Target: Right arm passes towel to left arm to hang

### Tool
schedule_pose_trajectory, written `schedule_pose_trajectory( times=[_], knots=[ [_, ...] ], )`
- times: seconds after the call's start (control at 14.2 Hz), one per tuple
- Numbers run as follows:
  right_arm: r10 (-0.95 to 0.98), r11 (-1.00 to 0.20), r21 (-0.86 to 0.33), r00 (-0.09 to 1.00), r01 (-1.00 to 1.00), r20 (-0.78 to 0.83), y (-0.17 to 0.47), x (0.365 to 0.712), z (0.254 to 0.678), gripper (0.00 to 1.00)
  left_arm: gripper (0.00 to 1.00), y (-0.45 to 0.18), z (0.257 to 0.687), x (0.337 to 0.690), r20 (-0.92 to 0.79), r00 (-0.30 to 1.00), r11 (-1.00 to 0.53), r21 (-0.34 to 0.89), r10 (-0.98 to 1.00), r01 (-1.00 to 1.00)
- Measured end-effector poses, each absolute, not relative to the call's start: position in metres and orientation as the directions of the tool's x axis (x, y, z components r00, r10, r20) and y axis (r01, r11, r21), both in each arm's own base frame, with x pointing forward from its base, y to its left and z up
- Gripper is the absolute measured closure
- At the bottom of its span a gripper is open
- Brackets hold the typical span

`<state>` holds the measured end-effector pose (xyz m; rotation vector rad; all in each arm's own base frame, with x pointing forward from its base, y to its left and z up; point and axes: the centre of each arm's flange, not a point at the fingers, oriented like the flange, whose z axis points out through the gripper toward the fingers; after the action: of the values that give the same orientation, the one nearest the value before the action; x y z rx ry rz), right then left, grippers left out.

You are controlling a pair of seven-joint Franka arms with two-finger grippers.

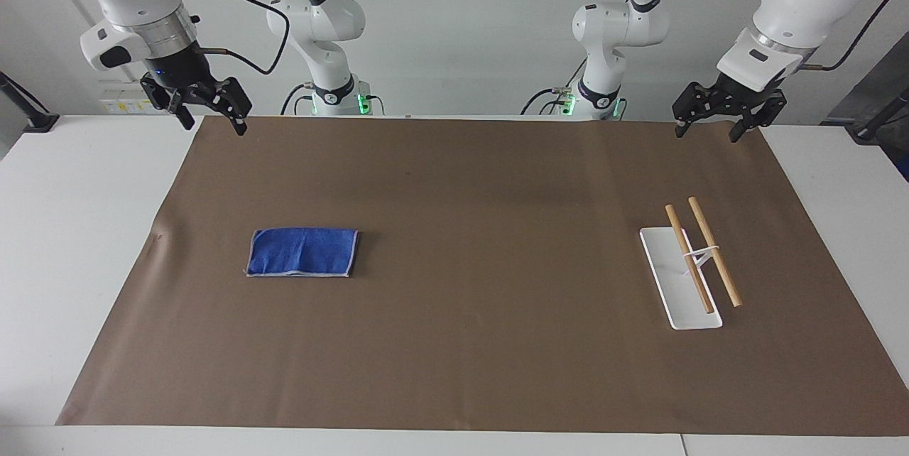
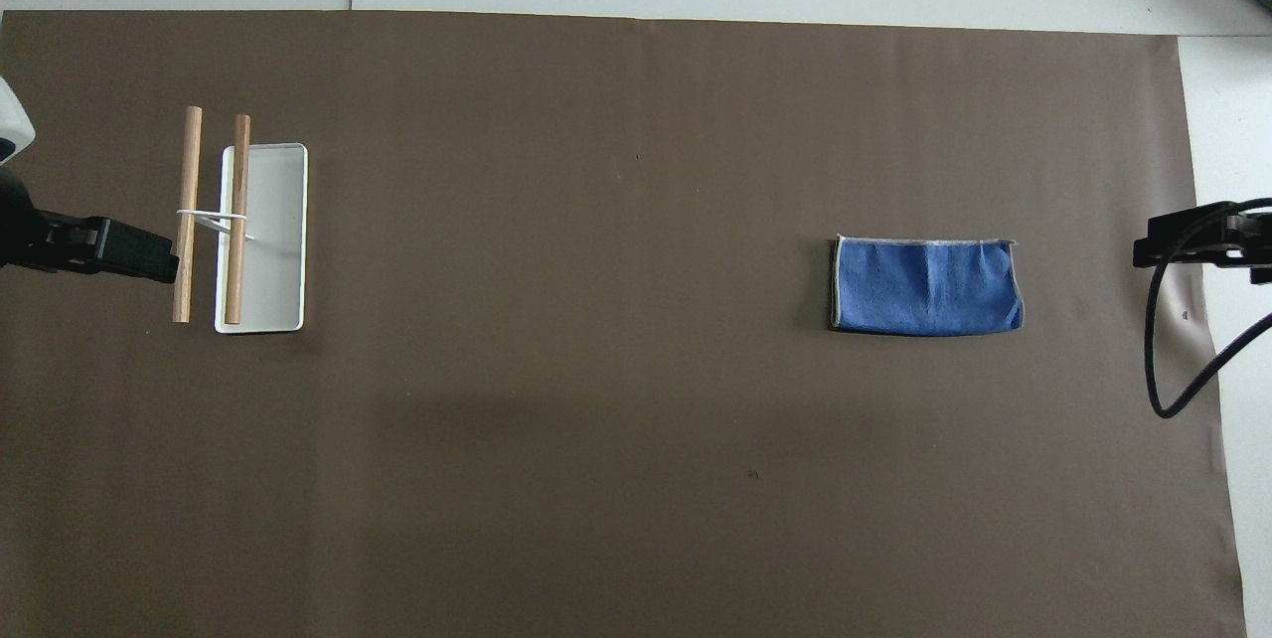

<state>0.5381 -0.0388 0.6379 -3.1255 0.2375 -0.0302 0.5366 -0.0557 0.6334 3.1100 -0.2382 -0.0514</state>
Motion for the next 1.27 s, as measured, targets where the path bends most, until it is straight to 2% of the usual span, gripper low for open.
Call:
schedule_pose_trajectory(
  times=[0.35, 1.27],
  knots=[
    [-0.114, -0.993, 0.029, 0.993, -0.115, 0.036, -0.0401, 0.5403, 0.6363, 0.0, 0.0, -0.0564, 0.6334, 0.5365, -0.031, 0.988, -0.988, 0.024, -0.154, -0.153],
    [-0.11, -0.993, 0.025, 0.993, -0.111, 0.032, -0.0379, 0.5404, 0.6343, 0.0, 0.0, -0.0572, 0.6333, 0.5364, -0.031, 0.988, -0.988, 0.024, -0.153, -0.153]
  ],
)
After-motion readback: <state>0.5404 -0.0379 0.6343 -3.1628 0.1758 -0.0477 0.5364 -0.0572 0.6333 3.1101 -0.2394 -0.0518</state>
